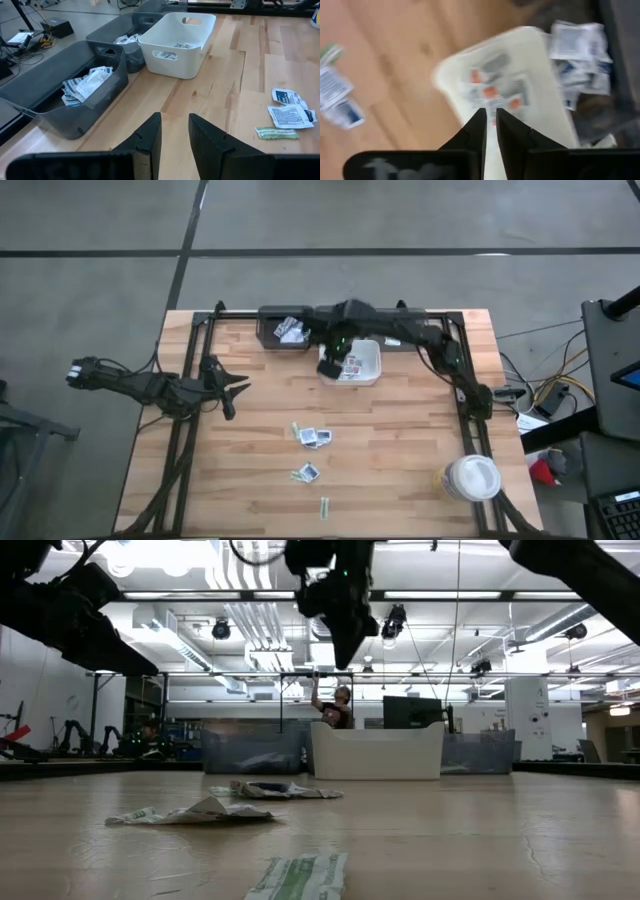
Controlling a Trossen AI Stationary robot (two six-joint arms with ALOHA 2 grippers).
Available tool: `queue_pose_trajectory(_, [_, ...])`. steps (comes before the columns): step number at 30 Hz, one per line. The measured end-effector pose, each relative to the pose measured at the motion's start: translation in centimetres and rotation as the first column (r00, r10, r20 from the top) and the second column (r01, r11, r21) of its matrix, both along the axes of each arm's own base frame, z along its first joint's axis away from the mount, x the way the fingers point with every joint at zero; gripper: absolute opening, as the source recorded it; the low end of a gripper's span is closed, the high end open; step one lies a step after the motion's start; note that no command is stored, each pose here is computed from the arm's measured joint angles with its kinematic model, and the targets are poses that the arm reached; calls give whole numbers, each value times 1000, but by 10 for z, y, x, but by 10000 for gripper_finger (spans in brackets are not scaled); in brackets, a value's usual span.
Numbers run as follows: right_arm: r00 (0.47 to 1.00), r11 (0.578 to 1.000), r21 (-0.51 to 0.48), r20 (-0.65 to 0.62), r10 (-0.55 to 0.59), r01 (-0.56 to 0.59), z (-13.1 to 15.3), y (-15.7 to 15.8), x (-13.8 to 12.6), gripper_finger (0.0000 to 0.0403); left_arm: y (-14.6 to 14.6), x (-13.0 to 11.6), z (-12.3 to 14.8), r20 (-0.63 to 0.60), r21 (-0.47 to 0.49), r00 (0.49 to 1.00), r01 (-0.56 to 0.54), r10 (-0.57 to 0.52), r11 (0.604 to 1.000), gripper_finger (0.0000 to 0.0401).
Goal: Pick & Place First Aid Supplies
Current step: Put the blue alcohol pad into the middle gray bin
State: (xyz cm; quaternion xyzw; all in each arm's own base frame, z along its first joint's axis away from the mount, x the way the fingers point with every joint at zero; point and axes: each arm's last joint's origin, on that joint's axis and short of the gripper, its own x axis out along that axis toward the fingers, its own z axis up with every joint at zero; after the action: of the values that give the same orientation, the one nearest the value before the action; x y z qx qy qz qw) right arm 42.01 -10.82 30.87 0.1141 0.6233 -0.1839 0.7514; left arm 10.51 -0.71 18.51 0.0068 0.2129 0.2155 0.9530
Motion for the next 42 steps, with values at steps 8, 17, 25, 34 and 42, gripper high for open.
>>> queue_pose_trajectory(8, [973, 973, -3, -8, 232, -232, -5, 89, 17, 31, 0, 0, 0, 0, 0, 1000, 0, 0, 1000, 94])
queue_pose_trajectory(17, [887, 888, -37, 32, 460, -459, -18, 157, 29, 31, 0, 0, 0, -1, 0, 1000, 0, 0, 1000, 94])
queue_pose_trajectory(25, [847, 847, -2, -9, 532, -532, -55, 178, 45, 32, 0, 0, -1, -9, -1, 1000, 3, -3, 1000, 94])
queue_pose_trajectory(34, [852, 855, 84, -79, 518, -512, -102, 181, 58, 39, 0, 0, -1, -13, -1, 1000, 4, -4, 1000, 94])
queue_pose_trajectory(42, [840, 844, 115, -94, 534, -524, -117, 183, 61, 84, 0, -1, -3, -37, 5, 999, 4, -3, 1000, 94])
